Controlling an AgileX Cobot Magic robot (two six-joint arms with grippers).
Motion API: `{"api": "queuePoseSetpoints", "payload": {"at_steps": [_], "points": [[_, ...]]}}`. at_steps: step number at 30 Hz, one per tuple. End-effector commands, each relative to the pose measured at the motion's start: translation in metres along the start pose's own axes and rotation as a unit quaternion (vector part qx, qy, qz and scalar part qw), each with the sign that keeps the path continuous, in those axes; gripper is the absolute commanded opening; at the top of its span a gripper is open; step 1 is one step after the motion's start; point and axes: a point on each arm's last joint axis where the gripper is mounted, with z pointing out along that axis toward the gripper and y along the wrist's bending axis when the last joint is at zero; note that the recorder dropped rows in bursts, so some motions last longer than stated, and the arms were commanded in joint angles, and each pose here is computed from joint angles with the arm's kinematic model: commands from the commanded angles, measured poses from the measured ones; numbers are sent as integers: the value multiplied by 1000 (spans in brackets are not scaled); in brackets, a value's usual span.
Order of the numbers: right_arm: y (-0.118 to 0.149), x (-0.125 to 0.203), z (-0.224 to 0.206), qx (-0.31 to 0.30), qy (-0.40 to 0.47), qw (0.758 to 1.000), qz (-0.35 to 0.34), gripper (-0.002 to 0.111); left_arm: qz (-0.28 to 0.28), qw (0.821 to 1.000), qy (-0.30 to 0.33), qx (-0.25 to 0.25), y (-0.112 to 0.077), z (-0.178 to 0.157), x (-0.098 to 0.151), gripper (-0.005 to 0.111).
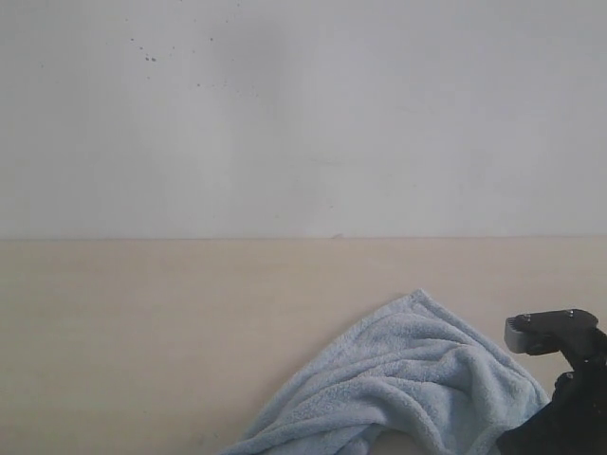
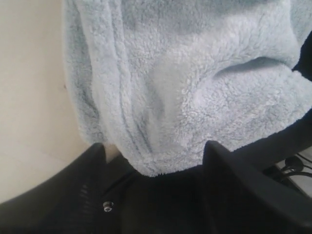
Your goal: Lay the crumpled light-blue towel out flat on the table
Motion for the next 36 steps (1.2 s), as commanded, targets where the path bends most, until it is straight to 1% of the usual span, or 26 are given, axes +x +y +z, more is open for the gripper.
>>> {"api": "queuePoseSetpoints", "payload": {"at_steps": [1, 9, 15, 24, 27, 32, 36], "points": [[1, -1, -2, 0, -6, 1000, -5, 0, -3, 999, 49, 8, 4, 12, -6, 56], [0, -2, -2, 2, -11, 1000, -5, 0, -4, 995, 101, 21, 9, 26, -15, 56], [0, -2, -2, 3, -13, 1000, -5, 0, -23, 994, 97, 52, 7, 36, -25, 56], [0, -2, -2, 3, -13, 1000, -5, 0, -26, 991, 115, 57, 8, 44, -27, 56], [0, -2, -2, 3, -13, 1000, -5, 0, -30, 992, 117, 46, 10, 44, -27, 56], [0, -2, -2, 2, -13, 1000, -3, 0, -53, 991, 125, -12, 19, 41, -23, 56], [0, -2, -2, 2, -15, 1000, -1, 0, -53, 992, 112, -20, 19, 37, -21, 56]]}}
